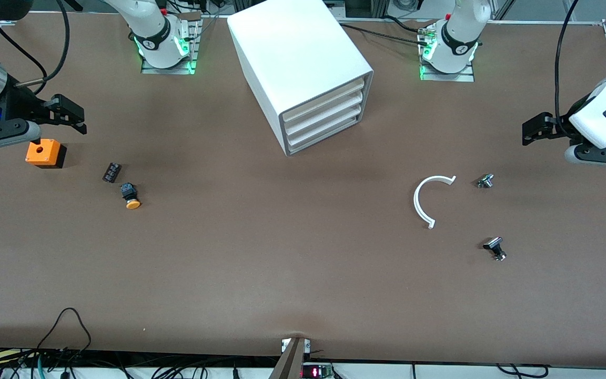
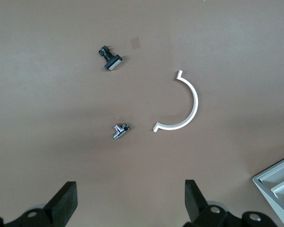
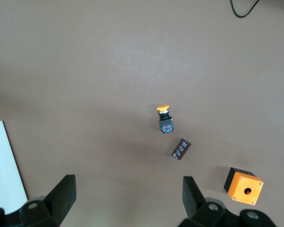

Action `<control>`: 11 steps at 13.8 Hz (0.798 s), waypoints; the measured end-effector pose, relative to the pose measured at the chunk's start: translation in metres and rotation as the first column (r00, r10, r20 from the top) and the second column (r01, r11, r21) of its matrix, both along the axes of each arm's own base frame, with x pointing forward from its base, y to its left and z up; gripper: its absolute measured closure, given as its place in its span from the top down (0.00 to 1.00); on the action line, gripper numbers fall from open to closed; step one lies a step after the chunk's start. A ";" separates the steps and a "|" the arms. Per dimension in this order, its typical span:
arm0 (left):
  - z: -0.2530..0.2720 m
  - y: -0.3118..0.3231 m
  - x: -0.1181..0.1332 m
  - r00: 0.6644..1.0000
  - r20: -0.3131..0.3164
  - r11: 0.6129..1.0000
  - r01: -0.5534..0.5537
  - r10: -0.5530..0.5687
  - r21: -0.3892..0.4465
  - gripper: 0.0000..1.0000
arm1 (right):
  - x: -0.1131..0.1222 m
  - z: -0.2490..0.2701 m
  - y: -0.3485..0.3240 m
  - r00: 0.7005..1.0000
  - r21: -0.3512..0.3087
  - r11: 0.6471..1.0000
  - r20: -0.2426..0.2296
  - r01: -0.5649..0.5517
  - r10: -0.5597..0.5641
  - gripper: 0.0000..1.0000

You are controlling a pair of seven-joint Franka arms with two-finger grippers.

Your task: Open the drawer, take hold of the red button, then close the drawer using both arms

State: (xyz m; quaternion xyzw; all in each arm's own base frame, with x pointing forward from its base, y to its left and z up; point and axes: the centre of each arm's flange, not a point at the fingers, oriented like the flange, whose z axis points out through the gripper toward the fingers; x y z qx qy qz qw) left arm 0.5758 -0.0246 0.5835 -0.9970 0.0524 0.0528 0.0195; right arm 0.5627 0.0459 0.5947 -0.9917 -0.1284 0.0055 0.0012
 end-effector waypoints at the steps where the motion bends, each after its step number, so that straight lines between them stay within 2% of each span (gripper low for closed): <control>1: 0.000 0.000 0.000 1.000 -0.001 1.000 0.001 -0.001 0.000 1.00 | 0.000 0.001 0.000 1.000 0.000 1.000 0.001 -0.001 0.001 1.00; 7: -0.010 -0.019 0.002 0.999 -0.024 0.999 0.045 -0.046 -0.016 1.00 | 0.003 0.001 0.000 1.000 0.000 1.000 0.003 0.000 0.000 1.00; 11: -0.049 -0.078 0.008 0.988 -0.104 0.984 0.095 -0.111 -0.149 1.00 | 0.004 0.000 -0.001 1.000 0.000 1.000 0.001 0.002 -0.002 1.00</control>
